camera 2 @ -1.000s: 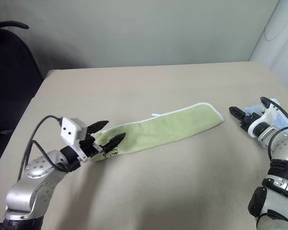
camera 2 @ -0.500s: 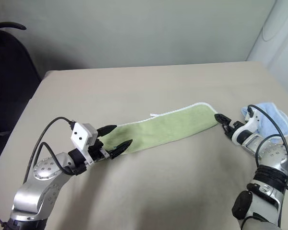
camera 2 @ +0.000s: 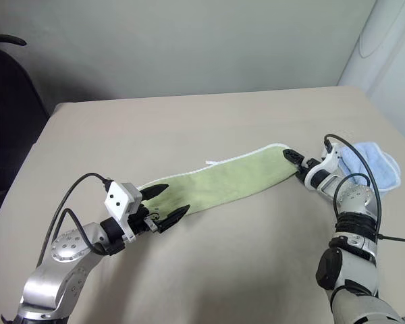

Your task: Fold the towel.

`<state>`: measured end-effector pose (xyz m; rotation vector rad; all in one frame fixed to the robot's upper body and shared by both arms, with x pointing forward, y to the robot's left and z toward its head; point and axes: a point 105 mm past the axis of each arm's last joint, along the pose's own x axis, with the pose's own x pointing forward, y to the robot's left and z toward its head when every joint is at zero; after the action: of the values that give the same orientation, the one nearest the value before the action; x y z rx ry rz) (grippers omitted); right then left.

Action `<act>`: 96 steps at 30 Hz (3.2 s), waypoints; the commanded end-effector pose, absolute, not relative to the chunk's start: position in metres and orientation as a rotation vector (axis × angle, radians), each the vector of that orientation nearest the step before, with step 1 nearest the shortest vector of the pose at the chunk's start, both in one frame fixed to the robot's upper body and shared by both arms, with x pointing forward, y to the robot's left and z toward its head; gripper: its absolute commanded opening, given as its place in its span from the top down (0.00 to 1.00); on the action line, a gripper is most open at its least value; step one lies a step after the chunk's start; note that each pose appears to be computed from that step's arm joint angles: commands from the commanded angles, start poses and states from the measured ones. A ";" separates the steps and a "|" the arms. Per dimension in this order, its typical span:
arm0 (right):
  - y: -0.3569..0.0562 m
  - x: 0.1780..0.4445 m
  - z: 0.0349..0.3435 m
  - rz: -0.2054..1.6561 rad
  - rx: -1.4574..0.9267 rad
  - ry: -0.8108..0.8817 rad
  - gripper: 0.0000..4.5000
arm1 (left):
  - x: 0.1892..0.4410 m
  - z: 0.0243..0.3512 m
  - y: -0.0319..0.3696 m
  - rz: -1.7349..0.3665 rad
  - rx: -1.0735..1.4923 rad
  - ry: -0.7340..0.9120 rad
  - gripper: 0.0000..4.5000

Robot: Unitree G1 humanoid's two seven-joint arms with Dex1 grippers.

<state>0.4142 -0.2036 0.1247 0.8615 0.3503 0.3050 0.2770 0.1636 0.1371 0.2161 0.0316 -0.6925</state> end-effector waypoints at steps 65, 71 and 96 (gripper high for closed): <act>-0.160 0.378 0.100 0.802 -0.176 0.247 0.99 | 0.268 0.167 0.168 -0.536 -0.315 -0.034 0.00; -0.152 0.378 0.101 0.846 -0.162 0.191 0.99 | 0.243 0.151 0.170 -0.485 -0.389 0.100 0.00; -0.146 0.380 0.184 0.825 -0.067 -0.114 0.99 | 0.278 0.090 0.127 -0.186 -1.035 0.611 0.00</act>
<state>0.3814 -0.1453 0.1659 -0.0664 -0.0428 0.8358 0.2753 0.1307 0.1051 -1.0172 0.5521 -0.2216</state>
